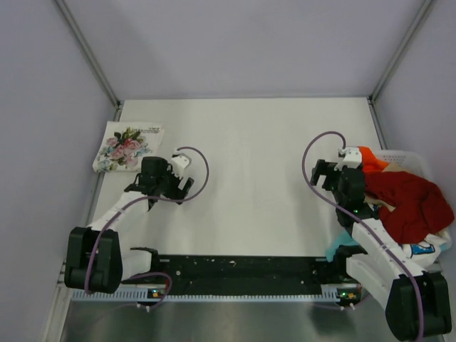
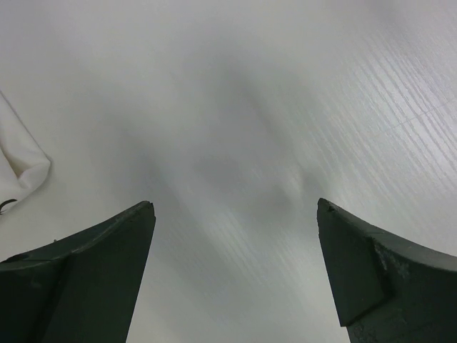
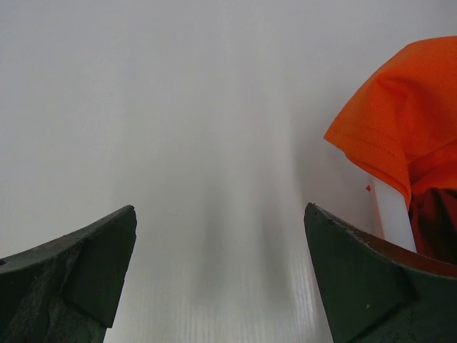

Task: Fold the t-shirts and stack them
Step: Grab crumpled tshirt from bin with the right arm

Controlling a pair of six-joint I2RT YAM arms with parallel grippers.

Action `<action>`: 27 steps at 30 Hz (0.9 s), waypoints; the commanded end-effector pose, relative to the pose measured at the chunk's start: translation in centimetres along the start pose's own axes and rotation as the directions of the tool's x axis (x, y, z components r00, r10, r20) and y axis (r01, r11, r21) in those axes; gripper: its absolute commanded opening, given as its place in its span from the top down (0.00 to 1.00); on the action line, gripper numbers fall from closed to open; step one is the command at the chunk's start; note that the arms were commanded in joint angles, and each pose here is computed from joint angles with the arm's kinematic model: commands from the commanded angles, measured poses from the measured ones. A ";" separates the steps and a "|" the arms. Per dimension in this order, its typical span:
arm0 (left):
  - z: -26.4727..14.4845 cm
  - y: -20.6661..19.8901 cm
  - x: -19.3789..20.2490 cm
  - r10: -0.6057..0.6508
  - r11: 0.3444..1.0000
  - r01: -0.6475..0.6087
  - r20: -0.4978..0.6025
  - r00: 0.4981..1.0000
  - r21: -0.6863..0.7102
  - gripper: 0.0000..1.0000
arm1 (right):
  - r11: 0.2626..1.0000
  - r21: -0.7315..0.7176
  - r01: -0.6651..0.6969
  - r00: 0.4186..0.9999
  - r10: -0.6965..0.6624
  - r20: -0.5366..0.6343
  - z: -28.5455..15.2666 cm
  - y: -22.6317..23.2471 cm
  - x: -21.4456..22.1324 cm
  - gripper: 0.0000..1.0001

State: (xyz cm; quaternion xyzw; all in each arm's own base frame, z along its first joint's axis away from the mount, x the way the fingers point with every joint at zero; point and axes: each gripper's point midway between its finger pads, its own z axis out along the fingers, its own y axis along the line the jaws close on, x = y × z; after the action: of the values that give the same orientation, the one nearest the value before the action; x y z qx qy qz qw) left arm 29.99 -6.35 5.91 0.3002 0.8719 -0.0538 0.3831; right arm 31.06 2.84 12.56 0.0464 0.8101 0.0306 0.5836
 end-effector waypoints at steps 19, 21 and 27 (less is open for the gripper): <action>-3.8 3.4 -13.4 0.034 0.996 -0.041 0.081 0.996 0.080 0.01 | 0.894 0.407 -0.187 0.978 0.130 0.163 -3.4 -6.7 -18.9 0.14; -3.5 3.2 -13.5 0.012 0.995 -0.019 0.064 0.998 0.098 0.01 | 0.819 0.484 -0.307 0.951 0.248 0.184 -4.3 -10.8 -18.2 0.15; -2.7 3.3 -11.5 0.015 0.996 -0.014 -0.007 1.000 0.088 0.01 | 0.655 0.553 -0.515 0.855 0.444 0.270 -5.5 -18.4 -13.4 0.31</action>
State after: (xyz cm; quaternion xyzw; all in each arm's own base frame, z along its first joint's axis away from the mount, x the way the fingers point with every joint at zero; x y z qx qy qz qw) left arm 37.40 -8.70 17.67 0.3282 0.8519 -0.0848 0.3992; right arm 31.08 -15.81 30.31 0.3906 0.6767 -0.0958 0.6167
